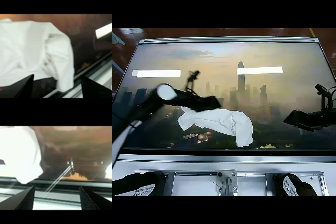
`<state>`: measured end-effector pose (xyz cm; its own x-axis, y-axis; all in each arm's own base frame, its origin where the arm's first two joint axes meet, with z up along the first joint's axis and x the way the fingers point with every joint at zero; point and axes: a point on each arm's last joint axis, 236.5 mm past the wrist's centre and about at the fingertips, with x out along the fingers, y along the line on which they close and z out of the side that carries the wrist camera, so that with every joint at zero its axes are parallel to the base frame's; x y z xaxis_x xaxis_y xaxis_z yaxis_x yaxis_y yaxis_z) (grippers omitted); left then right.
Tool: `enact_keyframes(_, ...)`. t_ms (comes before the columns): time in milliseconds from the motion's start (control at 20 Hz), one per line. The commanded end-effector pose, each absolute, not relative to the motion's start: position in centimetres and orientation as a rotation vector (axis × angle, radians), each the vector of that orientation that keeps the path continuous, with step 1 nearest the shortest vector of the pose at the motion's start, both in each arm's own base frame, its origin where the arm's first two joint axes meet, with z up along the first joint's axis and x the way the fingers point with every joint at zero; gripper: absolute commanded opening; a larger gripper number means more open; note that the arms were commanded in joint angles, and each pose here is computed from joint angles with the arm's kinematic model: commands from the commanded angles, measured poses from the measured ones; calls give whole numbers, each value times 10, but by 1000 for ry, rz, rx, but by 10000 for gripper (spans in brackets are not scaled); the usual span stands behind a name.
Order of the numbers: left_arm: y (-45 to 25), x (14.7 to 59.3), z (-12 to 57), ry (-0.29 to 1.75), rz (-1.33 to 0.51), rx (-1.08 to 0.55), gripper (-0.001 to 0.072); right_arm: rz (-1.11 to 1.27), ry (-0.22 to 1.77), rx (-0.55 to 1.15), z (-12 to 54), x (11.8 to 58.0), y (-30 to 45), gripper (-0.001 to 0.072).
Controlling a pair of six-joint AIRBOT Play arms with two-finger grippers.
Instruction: Fold the shirts.
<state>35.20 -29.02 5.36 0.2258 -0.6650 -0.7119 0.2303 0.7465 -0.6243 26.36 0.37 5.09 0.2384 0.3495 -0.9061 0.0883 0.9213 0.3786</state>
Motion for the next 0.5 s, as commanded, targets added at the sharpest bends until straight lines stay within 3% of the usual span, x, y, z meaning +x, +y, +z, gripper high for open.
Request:
enact_keyframes(0, -127, 346, 32, 1368, -344, -292, 710, 214, 1311, 479, 29, 266, 20, 666)
enact_keyframes(200, -46, 335, -10, 1438, -141, -480, 714, 251, 1239, 628, 5, 277, 43, 667)
enact_keyframes(450, -51, 327, -71, 1548, -130, -542, 716, 269, 1219, 691, -9, 276, 54, 667)
